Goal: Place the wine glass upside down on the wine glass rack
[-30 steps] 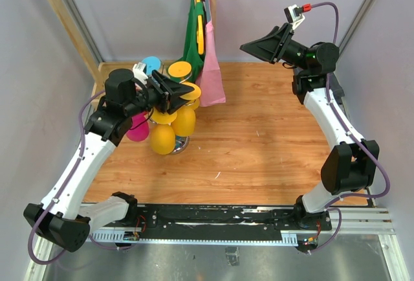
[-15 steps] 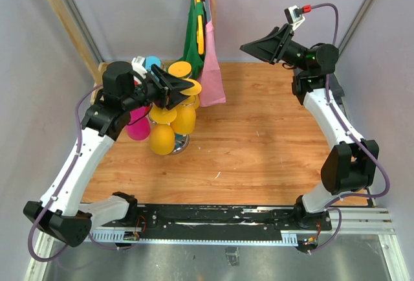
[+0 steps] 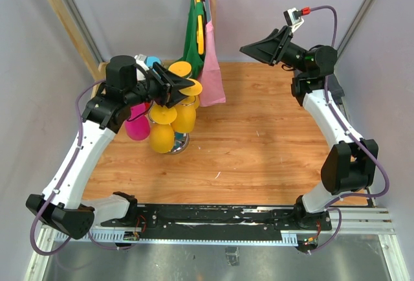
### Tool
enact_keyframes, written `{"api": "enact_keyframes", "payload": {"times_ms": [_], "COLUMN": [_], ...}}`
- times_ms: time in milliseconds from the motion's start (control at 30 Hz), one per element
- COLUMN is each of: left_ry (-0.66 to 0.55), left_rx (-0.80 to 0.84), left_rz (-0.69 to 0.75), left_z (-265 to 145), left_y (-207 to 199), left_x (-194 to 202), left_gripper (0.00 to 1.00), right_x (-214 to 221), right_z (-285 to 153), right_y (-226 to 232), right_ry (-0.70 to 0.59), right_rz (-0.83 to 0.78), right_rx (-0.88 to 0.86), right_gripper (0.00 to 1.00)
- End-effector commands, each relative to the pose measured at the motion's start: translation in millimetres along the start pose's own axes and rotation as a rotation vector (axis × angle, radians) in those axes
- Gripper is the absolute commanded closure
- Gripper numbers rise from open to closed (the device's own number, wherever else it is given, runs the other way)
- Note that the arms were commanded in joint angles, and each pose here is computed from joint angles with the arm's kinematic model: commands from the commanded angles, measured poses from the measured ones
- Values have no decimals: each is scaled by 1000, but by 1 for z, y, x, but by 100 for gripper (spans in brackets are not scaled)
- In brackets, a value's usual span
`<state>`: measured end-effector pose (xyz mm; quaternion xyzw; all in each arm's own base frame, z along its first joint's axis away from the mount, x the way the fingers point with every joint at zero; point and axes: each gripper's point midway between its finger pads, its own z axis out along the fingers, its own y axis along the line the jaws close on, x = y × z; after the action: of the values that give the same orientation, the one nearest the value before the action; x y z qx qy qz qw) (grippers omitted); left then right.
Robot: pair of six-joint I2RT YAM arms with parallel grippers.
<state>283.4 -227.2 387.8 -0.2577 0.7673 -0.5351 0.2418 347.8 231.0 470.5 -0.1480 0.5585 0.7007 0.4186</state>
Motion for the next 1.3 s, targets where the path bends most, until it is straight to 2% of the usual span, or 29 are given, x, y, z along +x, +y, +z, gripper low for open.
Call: {"api": "enact_keyframes", "payload": {"times_ms": [0,1267], "left_ry": [-6,5], "left_rx": [-8,-98], "left_rz": [24,40], "left_z": [-8,-13], "left_y": [-7,8], "left_x": [1,5], "left_gripper": [50,50], "right_x": [-10,-6], "right_z": [-10,-12], "right_y": [2,-9], "right_ry": [-34,-46], "right_rz": [-54,-28], "right_rx": [-6,-20], "right_gripper": [31,32]}}
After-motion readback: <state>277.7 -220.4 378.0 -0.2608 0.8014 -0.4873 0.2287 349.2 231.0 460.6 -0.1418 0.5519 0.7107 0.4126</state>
